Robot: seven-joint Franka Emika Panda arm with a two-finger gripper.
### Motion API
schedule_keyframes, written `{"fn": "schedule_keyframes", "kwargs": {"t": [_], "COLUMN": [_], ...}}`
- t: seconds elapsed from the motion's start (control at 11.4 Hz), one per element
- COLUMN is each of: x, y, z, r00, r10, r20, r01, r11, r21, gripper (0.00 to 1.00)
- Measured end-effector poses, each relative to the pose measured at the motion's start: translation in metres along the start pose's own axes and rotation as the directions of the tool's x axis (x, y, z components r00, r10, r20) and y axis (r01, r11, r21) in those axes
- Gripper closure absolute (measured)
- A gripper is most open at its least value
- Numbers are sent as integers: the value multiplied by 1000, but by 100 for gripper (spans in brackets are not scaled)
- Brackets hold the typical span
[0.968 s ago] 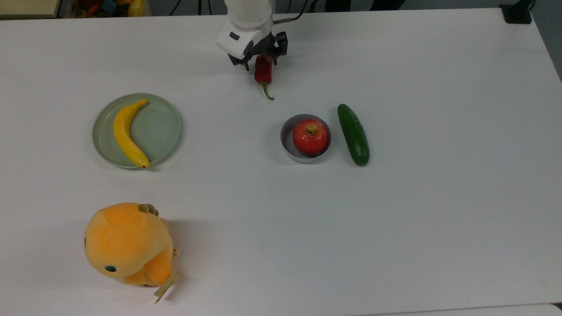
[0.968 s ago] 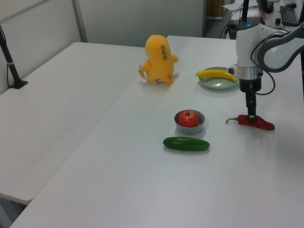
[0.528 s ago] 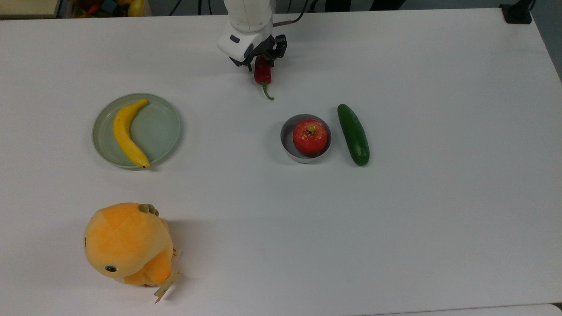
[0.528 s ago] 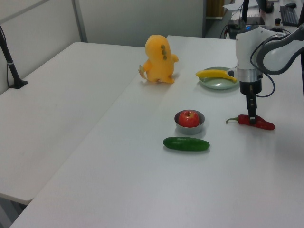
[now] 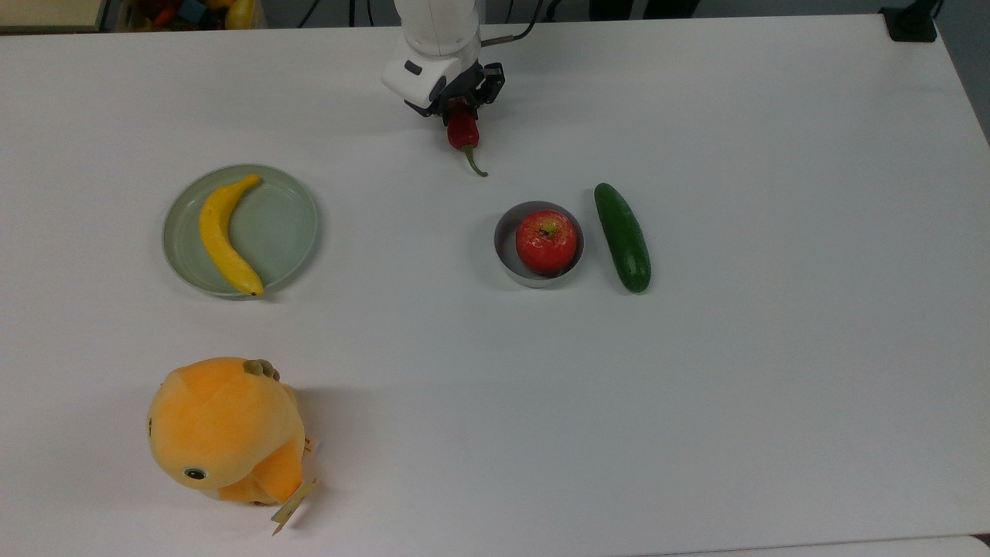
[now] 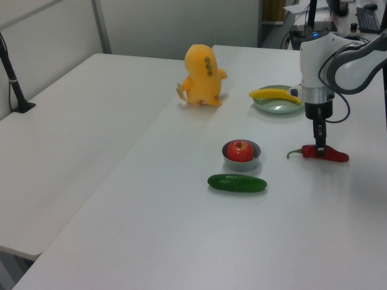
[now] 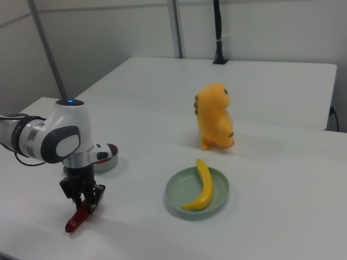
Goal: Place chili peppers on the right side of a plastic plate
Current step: 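Close the gripper on the red chili pepper's stem end, then lift the chili pepper and carry it toward the green plate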
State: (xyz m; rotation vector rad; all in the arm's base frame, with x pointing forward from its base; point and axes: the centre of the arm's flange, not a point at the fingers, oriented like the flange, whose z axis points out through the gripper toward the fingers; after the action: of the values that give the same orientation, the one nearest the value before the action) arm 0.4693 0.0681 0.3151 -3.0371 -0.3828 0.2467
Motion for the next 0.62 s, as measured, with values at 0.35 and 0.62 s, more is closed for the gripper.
{"fn": "schedule_keyframes", "kwargs": {"t": [0.35, 0.62], "x": [13, 22], "y": [10, 32], "z": [-52, -135], "r00": [999, 996], "r10": [17, 47], "r20": [-29, -77], "r01": [-17, -46], "r11": [1000, 999], "r21": [7, 16], "gripper": [60, 60]}}
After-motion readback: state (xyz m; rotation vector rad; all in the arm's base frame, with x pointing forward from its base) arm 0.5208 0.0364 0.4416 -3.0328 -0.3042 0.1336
